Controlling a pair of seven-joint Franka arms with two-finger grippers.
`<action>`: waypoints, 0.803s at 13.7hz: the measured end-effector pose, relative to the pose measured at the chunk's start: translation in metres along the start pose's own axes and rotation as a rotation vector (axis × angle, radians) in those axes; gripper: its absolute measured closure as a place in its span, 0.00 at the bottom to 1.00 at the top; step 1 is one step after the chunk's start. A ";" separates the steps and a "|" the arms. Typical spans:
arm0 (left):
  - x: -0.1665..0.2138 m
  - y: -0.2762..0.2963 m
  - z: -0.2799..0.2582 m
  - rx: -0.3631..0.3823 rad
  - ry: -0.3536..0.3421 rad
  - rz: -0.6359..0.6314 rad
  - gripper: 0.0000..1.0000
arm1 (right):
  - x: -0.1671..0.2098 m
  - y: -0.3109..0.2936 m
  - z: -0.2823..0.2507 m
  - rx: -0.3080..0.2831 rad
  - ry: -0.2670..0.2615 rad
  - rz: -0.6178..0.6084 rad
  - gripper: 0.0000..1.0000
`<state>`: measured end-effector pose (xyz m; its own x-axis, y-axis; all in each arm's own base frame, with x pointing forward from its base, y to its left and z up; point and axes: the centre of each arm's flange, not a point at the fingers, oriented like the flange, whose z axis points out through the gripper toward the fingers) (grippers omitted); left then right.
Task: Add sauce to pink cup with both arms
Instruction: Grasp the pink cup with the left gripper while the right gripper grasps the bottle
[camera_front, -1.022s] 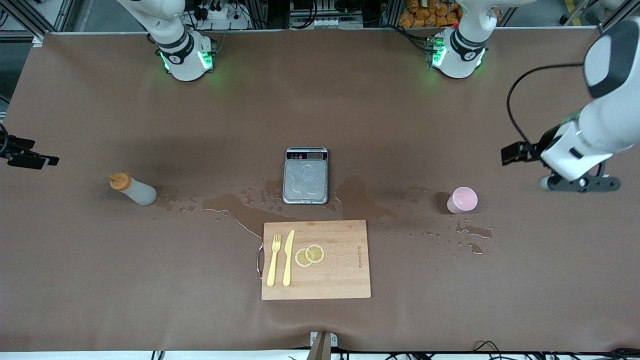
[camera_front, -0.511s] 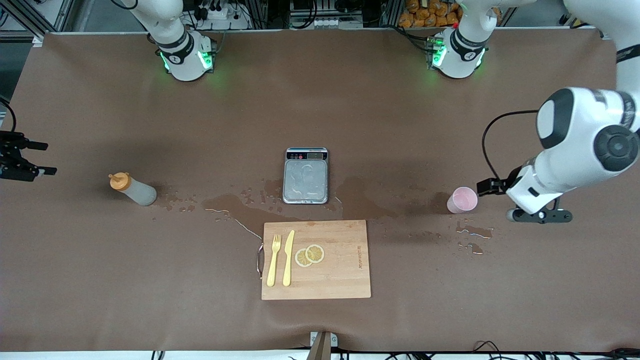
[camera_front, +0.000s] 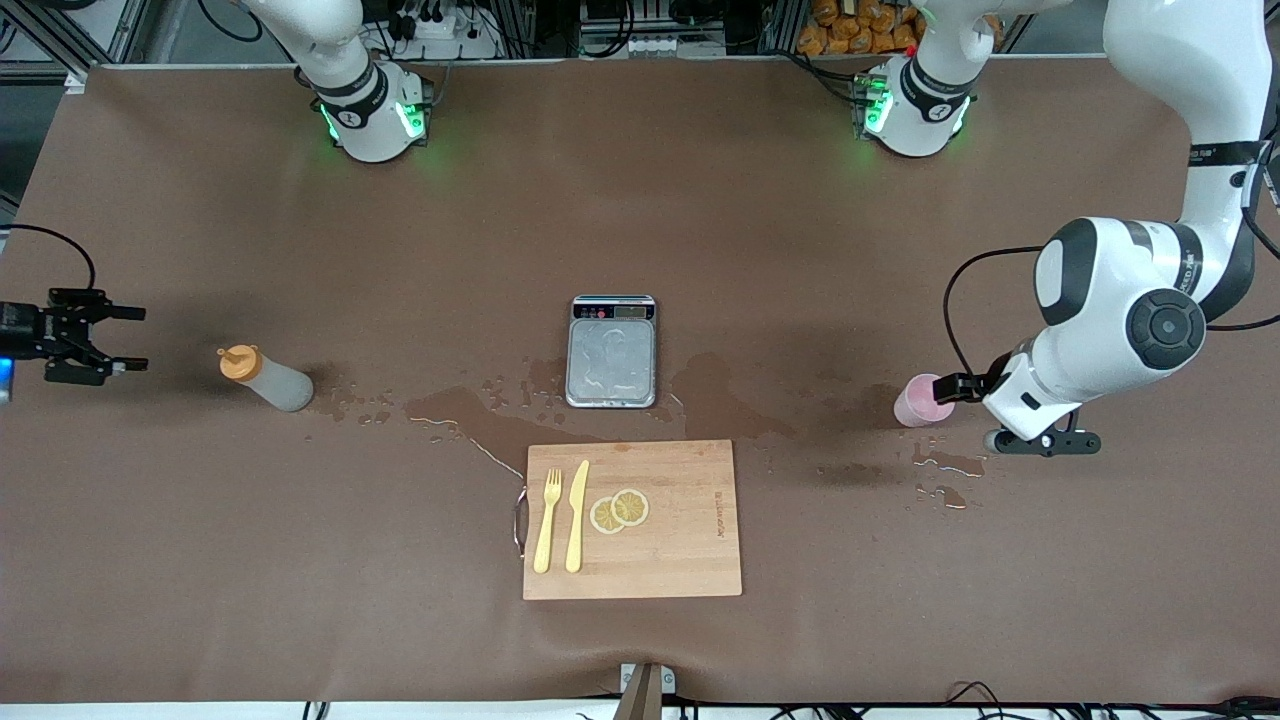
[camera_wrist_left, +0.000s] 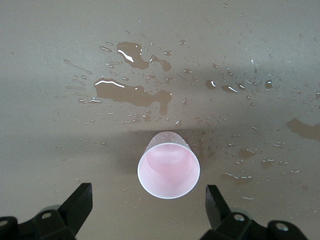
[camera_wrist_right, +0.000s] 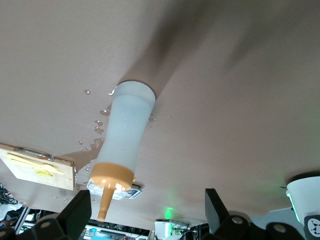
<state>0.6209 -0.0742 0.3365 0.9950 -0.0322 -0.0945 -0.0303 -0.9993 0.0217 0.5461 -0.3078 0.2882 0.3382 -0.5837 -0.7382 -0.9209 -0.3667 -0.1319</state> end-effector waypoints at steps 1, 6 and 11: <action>-0.001 0.000 0.001 0.001 -0.008 0.001 0.00 | 0.008 0.001 0.010 -0.003 -0.021 0.032 0.00; -0.002 -0.001 0.007 0.006 -0.028 0.002 0.00 | 0.024 -0.012 0.030 -0.005 -0.046 0.176 0.00; 0.003 0.000 0.034 0.011 -0.043 0.011 0.00 | 0.052 -0.017 0.075 0.019 -0.140 0.244 0.00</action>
<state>0.6206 -0.0750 0.3020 0.9896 -0.0442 -0.1369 -0.0429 -0.9990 0.0124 0.5644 -0.2776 0.2023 0.0775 -0.5465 -0.8339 -0.9757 -0.2135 0.0493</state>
